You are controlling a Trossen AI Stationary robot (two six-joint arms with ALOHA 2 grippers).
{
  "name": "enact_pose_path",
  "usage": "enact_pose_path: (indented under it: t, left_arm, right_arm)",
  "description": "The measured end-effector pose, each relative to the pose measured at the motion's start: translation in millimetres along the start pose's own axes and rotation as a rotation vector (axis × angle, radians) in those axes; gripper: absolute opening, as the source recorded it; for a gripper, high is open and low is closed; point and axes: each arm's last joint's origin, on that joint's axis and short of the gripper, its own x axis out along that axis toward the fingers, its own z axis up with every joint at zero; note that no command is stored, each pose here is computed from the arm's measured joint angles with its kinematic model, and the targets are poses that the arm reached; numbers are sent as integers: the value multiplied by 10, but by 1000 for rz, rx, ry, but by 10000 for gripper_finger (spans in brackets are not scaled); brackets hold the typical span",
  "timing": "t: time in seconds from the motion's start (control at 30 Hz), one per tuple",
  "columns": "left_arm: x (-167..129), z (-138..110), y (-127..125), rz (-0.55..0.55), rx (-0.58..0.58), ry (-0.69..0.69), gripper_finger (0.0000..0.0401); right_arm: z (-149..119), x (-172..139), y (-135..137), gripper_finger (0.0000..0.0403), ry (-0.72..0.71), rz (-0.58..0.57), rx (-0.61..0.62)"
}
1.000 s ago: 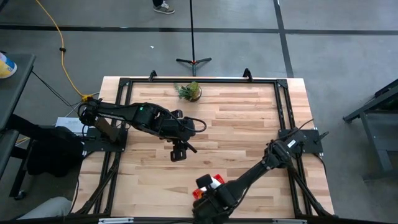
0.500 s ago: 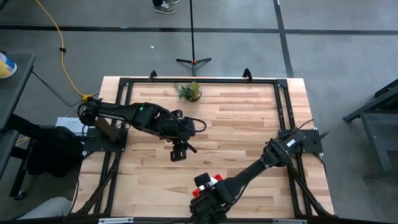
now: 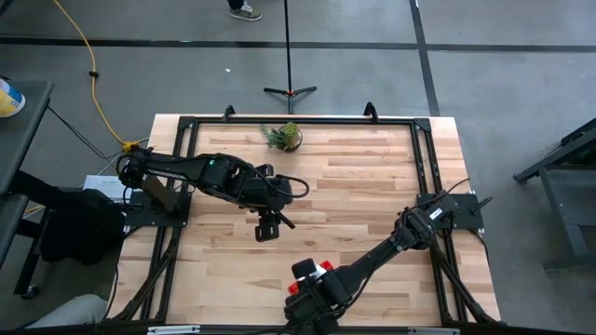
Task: Pick and place pill bottles into a basket
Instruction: Return to Home Position
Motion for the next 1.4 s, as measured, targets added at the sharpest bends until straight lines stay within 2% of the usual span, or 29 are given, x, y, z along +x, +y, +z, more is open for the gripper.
enact_pose_path:
  t: [0.37,0.57,0.73,0.9,1.1,1.4]
  left_arm:
    - [-80,-15,23,-4,19,-19,271]
    - [-350,-77,118,37,14,-100,271]
    - [-667,-177,235,75,1,-190,271]
    - [-1017,-324,370,95,-27,-286,271]
    - [-1394,-533,533,112,-71,-392,271]
    - [-1752,-787,695,85,-88,-491,271]
  right_arm:
    - [-13,-25,-94,173,22,-37,-1]
    - [-8,-308,-334,184,-5,-70,1]
    - [-3,-785,-636,185,-114,-106,34]
    - [-96,-1412,-942,185,-258,-166,73]
    - [-343,-2113,-1232,185,-405,-279,144]
    - [-765,-2824,-1411,184,-539,-336,189]
